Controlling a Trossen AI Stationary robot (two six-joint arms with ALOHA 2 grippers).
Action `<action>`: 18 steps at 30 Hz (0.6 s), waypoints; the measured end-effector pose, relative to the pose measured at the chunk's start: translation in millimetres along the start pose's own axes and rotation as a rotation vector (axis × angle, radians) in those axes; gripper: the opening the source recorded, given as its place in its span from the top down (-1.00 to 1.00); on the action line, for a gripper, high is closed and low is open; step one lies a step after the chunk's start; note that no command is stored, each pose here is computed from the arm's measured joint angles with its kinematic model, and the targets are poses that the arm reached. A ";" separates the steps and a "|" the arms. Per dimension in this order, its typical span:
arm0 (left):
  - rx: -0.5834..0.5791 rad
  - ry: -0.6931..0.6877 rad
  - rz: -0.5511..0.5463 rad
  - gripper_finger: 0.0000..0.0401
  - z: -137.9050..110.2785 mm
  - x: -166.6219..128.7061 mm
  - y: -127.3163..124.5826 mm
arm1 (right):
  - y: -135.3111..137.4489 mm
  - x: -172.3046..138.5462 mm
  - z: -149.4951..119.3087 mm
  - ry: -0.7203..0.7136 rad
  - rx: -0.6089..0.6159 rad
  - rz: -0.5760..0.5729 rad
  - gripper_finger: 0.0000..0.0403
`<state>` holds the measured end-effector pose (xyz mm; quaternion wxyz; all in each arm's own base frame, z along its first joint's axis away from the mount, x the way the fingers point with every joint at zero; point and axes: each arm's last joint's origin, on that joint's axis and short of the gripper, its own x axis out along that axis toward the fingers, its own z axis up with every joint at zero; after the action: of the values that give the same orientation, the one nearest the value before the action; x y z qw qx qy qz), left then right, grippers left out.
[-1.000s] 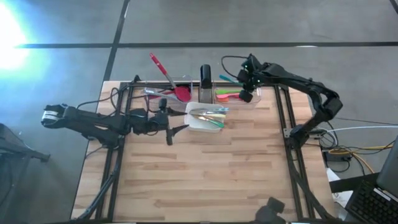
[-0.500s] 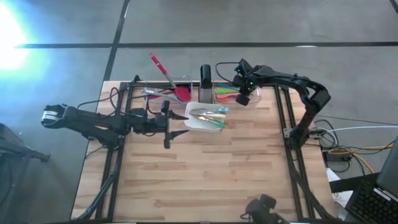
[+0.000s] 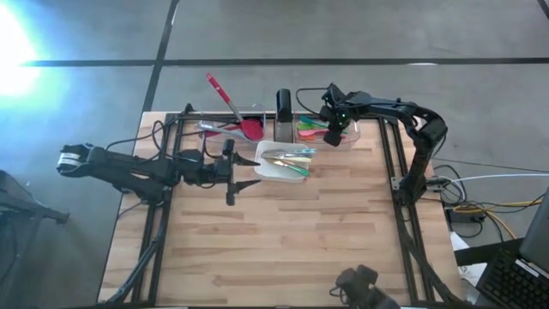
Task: Pick & Place Kitchen Items
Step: Put the blue spatula into the right transparent bin
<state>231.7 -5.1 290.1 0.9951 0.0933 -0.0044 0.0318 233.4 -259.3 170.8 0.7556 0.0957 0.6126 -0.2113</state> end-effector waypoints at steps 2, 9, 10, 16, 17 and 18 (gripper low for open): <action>0.000 0.001 0.000 -0.14 -0.1 0.1 0.0 | -1.0 2.4 -0.2 0.004 0.004 0.000 0.91; -0.001 0.000 0.001 -0.14 0.0 0.1 0.0 | -3.9 8.8 -0.8 0.009 0.016 0.005 0.91; -0.001 -0.001 0.001 -0.15 0.0 0.1 0.0 | -4.3 9.2 -1.2 0.007 0.018 0.008 0.91; -0.001 0.000 0.001 -0.14 0.0 0.1 0.0 | -5.8 9.2 -1.9 0.001 0.037 0.015 0.91; -0.001 -0.001 0.001 -0.15 0.0 0.1 0.0 | -5.9 9.0 -1.8 -0.001 0.044 0.015 0.88; -0.001 0.000 0.001 -0.14 0.0 0.1 0.0 | -5.9 9.0 -1.8 -0.001 0.049 0.015 0.83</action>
<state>231.8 -5.1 290.2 0.9952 0.0927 -0.0046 0.0322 230.7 -265.6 162.4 0.7549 0.1186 0.6061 -0.2208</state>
